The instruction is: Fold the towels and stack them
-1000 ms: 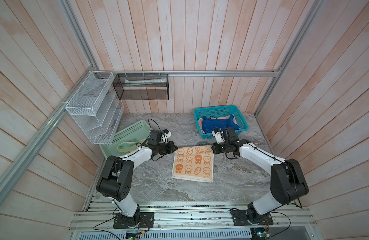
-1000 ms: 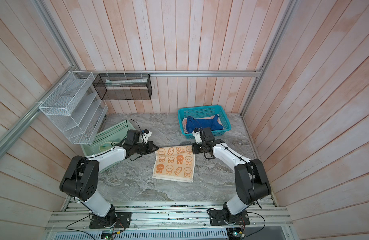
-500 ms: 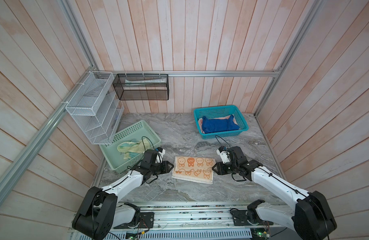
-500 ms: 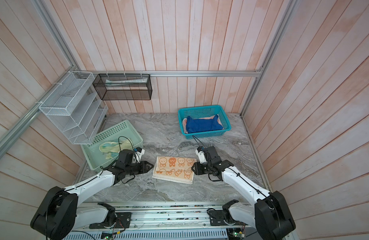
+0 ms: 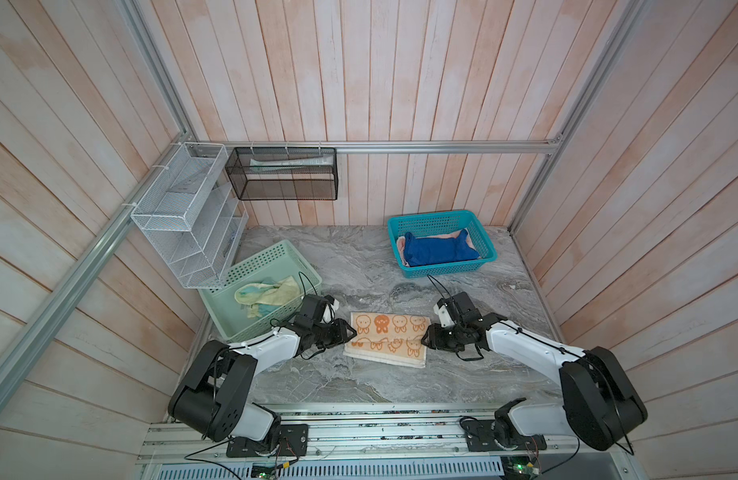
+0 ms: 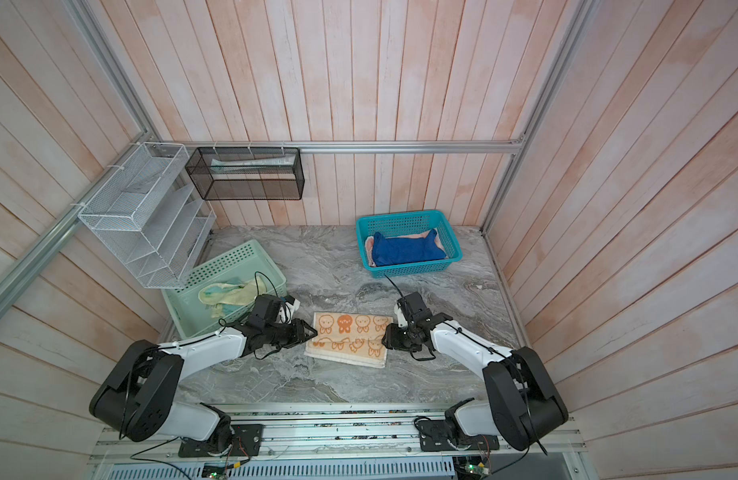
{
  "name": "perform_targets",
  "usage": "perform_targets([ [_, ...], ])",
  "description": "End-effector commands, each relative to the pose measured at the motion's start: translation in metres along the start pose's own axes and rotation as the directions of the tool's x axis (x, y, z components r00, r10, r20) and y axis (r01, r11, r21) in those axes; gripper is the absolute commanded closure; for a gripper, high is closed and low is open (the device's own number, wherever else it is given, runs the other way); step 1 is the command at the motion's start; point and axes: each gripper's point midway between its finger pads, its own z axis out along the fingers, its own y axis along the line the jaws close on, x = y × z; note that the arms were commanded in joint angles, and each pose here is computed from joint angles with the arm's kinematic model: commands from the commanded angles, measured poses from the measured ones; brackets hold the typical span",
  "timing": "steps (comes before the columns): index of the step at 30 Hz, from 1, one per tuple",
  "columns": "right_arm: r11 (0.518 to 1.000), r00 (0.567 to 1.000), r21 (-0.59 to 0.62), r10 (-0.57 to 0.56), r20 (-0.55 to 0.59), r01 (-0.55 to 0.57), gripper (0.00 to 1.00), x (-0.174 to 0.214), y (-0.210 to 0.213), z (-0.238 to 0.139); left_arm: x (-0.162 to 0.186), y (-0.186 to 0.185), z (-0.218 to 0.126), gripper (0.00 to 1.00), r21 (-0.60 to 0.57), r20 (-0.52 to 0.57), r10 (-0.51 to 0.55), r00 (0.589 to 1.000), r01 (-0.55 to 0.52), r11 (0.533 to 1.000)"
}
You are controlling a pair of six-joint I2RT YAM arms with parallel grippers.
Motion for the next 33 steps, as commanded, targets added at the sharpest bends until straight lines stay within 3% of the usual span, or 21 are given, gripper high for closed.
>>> perform_targets([
  [1, 1.0, 0.999, 0.011, -0.004, 0.04, 0.003, 0.49, -0.022, 0.003, 0.001, -0.005, -0.004, 0.007, 0.57, 0.014, 0.008, -0.036, 0.999, 0.035, 0.999],
  [6, 0.998, 0.997, 0.011, -0.056, 0.049, 0.055, 0.52, -0.04, 0.007, 0.007, -0.005, -0.001, 0.015, 0.56, 0.025, 0.011, -0.076, 0.997, 0.076, 0.997],
  [9, 0.997, 0.996, -0.005, -0.081, 0.039, 0.081, 0.68, -0.047, 0.01, 0.01, -0.009, -0.006, 0.017, 0.6, 0.045, 0.007, -0.074, 0.997, 0.073, 0.996],
  [11, 0.996, 0.995, -0.014, -0.092, 0.034, 0.092, 0.86, -0.049, 0.012, 0.01, -0.012, -0.012, 0.017, 0.73, 0.06, 0.002, -0.064, 0.998, 0.064, 0.996],
  [13, 0.995, 0.994, -0.012, -0.1, 0.041, 0.101, 0.95, -0.053, 0.013, 0.009, -0.016, -0.016, 0.016, 0.9, 0.071, 0.006, -0.06, 0.998, 0.06, 0.996],
  [15, 0.995, 0.994, -0.002, -0.104, 0.045, 0.105, 1.0, -0.058, 0.012, 0.006, -0.02, -0.021, 0.014, 0.99, 0.072, 0.009, -0.05, 0.999, 0.049, 0.996],
  [26, 0.988, 0.987, 0.038, -0.152, 0.046, 0.15, 1.0, -0.09, 0.02, -0.041, -0.064, -0.047, -0.024, 1.0, 0.088, 0.072, 0.003, 0.997, -0.009, 0.996],
  [33, 0.996, 0.995, -0.057, -0.073, -0.065, 0.069, 1.0, -0.023, 0.028, -0.035, -0.023, -0.021, -0.021, 1.0, 0.073, -0.022, -0.046, 0.999, 0.048, 0.996],
])
